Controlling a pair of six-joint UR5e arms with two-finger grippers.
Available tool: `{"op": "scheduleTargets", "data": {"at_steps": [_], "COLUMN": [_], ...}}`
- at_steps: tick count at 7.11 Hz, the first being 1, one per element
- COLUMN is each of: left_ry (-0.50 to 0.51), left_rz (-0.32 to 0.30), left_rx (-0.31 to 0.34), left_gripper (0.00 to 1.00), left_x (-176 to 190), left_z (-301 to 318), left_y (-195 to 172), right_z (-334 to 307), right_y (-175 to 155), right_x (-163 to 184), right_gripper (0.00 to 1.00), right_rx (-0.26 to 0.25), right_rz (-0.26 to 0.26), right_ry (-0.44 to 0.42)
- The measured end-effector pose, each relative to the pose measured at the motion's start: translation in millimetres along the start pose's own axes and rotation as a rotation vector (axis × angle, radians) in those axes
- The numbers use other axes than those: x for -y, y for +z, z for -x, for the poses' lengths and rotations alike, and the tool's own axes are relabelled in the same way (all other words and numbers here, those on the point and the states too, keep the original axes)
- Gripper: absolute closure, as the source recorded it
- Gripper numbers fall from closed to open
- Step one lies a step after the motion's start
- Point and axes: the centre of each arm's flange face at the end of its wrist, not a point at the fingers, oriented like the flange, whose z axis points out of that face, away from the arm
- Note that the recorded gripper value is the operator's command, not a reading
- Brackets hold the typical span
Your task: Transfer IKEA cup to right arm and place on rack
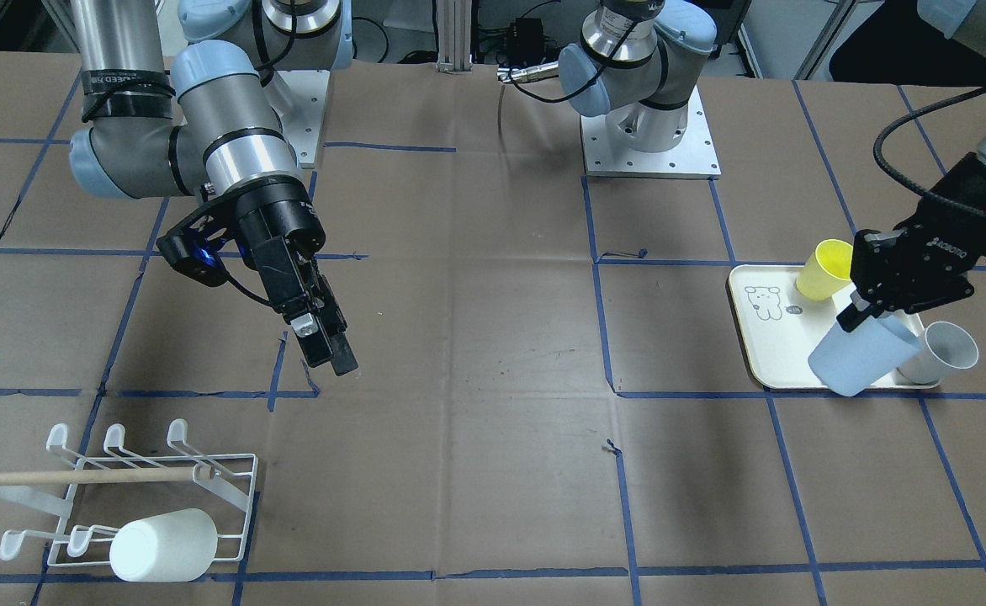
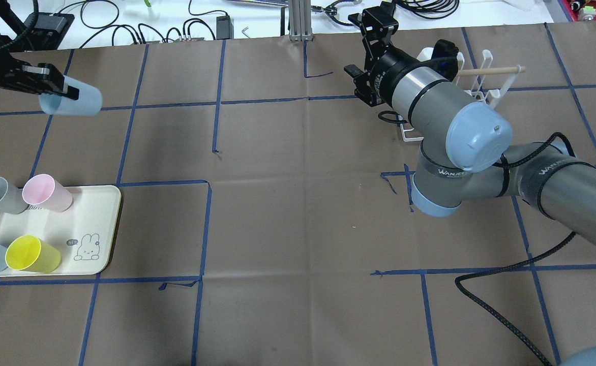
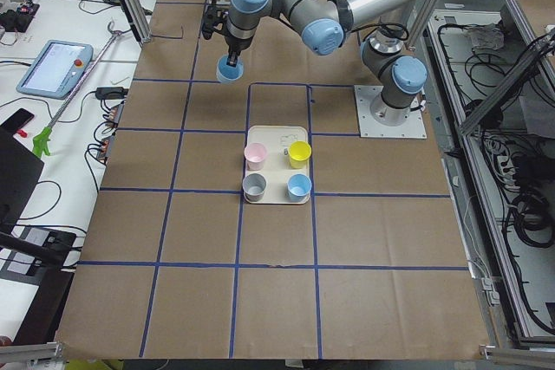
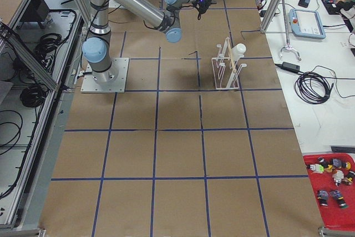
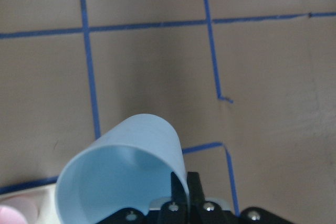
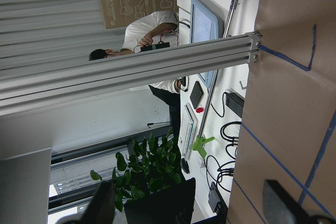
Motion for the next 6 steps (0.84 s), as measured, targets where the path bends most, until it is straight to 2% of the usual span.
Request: {"op": "scheduleTargets", "data": {"at_steps": [2,3,4,6], "left_ry": [0.112,0.193,0.283,0.414], "left_rz": [-0.230,-0.320,-0.379,-0.451], "left_rx": [-0.162,-0.227,-0.260,-0.297], "left_gripper": [1.00,1.00,1.00,0.99], "left_x": [27.0,37.6,46.6,49.7], "left_z": [-5.5,-17.7,-39.8,-75.9], "left_y": [15.6,26.7,38.9,62.1], "right_z": [0.0,0.2,-1.1,-2.7], "right_y": [0.0,-0.1,0.5,1.4], "right_x": [0.0,0.0,0.3,0.7], "right_gripper": [0.00,0.00,0.00,0.00], "right_rx": [0.000,0.001,-0.002,-0.007], "right_rz": [0.000,0.000,-0.001,0.000], "right_ry": [0.000,0.001,0.002,0.003]}}
